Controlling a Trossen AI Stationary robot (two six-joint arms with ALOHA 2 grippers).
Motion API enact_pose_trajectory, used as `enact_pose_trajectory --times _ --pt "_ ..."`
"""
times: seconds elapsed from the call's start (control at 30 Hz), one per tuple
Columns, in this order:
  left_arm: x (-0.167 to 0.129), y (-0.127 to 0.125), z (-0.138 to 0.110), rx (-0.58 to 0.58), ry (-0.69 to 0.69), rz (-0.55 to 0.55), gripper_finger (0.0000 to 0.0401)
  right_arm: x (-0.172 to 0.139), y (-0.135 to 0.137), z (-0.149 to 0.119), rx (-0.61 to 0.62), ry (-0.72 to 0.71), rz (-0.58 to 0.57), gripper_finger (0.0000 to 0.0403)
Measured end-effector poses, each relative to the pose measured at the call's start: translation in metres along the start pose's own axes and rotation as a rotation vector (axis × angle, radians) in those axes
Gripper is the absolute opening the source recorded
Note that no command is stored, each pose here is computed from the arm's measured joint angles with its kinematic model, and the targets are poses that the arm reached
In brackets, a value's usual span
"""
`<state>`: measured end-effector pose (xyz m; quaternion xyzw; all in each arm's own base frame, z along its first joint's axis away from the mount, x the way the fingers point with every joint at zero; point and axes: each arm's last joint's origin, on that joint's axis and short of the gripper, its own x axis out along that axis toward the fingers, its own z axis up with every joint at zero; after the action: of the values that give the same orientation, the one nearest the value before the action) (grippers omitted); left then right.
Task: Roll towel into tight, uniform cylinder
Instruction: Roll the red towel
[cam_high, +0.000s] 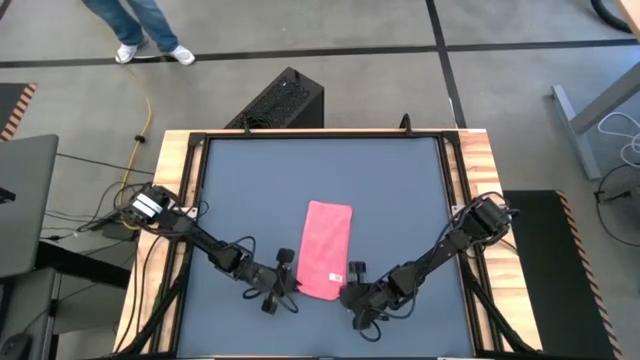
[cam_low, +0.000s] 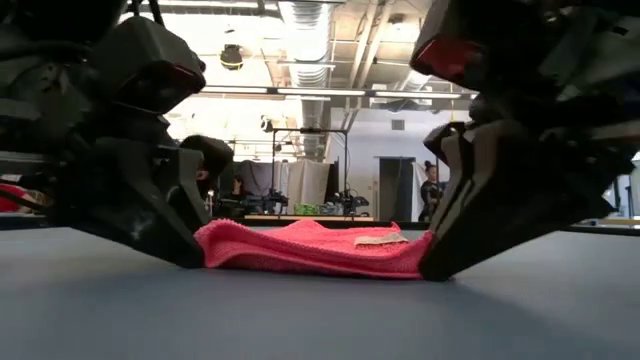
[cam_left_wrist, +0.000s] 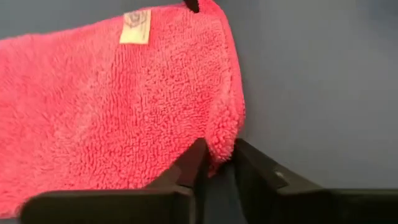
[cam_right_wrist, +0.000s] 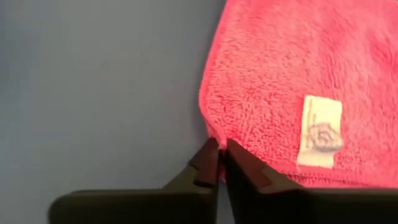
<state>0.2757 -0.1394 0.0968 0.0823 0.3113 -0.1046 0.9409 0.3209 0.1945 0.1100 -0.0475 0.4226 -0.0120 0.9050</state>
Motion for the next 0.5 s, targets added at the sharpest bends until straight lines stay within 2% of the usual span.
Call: enact_pose_trajectory --times 0.1,0.3,0.5 --pt "0.001 0.003 0.000 -0.060 0.009 -0.073 0.0009 0.000 0.002 -0.001 0.129 0.019 0.038 0.0014" --pt "0.002 0.008 0.001 -0.243 0.046 -0.250 0.0001 -0.006 0.009 -0.001 0.409 0.023 0.066 0.0026" --pt "0.003 0.011 0.000 -0.418 0.083 -0.304 0.0000 -0.014 0.013 0.001 0.686 0.022 0.087 0.0017"
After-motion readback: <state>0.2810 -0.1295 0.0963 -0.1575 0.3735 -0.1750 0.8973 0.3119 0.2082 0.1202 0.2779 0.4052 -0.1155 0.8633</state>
